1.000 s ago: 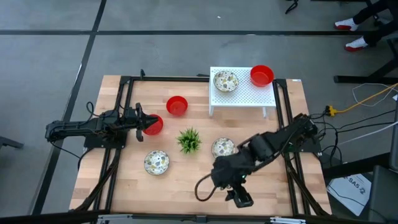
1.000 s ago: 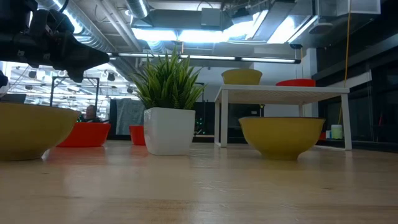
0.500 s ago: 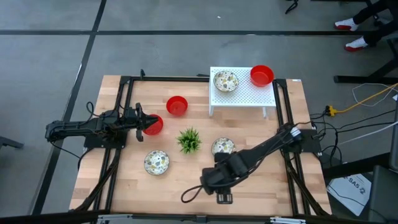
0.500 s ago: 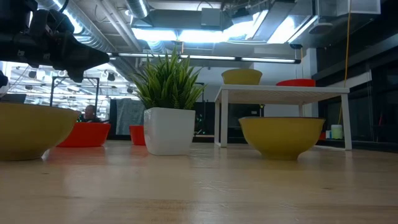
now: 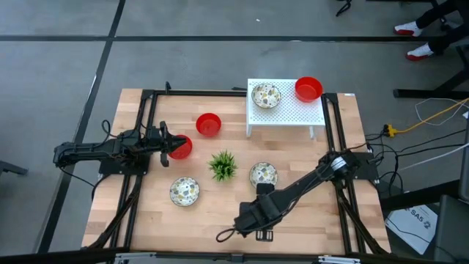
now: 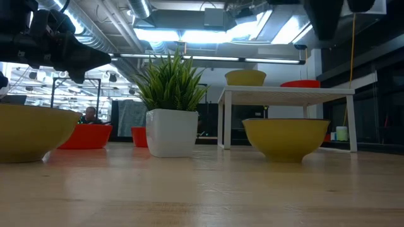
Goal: Pick & Place Mini bowls
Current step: Stack the right white bowl on the white bowl on the shelf
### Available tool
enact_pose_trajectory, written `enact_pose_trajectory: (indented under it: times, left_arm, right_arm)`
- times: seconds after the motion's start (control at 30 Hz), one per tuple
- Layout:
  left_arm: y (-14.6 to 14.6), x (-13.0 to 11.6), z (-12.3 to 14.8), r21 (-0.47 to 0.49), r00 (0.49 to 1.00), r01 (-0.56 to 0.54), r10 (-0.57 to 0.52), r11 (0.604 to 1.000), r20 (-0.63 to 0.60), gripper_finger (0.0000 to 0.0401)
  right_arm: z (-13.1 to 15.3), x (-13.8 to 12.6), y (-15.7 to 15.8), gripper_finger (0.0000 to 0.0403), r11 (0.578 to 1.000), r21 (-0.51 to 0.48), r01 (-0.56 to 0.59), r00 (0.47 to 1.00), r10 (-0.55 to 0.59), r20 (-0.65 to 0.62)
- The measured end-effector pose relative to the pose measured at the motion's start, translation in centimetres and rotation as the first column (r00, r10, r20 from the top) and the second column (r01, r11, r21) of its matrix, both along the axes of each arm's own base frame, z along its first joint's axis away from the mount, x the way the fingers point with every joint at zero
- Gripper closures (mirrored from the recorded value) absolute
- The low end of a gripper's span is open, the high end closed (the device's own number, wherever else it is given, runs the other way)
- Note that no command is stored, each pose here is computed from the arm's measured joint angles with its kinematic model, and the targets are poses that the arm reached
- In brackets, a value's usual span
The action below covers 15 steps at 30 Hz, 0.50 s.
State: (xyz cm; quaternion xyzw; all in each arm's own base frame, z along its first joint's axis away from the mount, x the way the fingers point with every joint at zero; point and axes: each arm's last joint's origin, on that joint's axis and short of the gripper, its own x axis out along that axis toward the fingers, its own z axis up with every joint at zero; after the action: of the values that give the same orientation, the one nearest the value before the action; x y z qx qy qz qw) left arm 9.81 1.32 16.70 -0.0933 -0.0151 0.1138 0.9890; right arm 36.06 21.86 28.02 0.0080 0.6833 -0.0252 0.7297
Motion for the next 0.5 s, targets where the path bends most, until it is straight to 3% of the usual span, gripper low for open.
enact_pose_trajectory:
  times: [0.23,0.5]
  left_arm:
    - [0.0,0.0,0.0,0.0,1.0,0.0,0.0,1.0,0.0,0.0358]
    - [0.0,0.0,0.0,0.0,1.0,0.0,0.0,1.0,0.0,0.0359]
  right_arm:
    - [-0.2,-0.2,-0.8,0.0202,0.979,-0.206,0.007,0.999,0.003,0.049]
    - [-1.3,0.5,-2.7,0.0202,0.97,-0.23,0.075,0.997,-0.072,0.021]
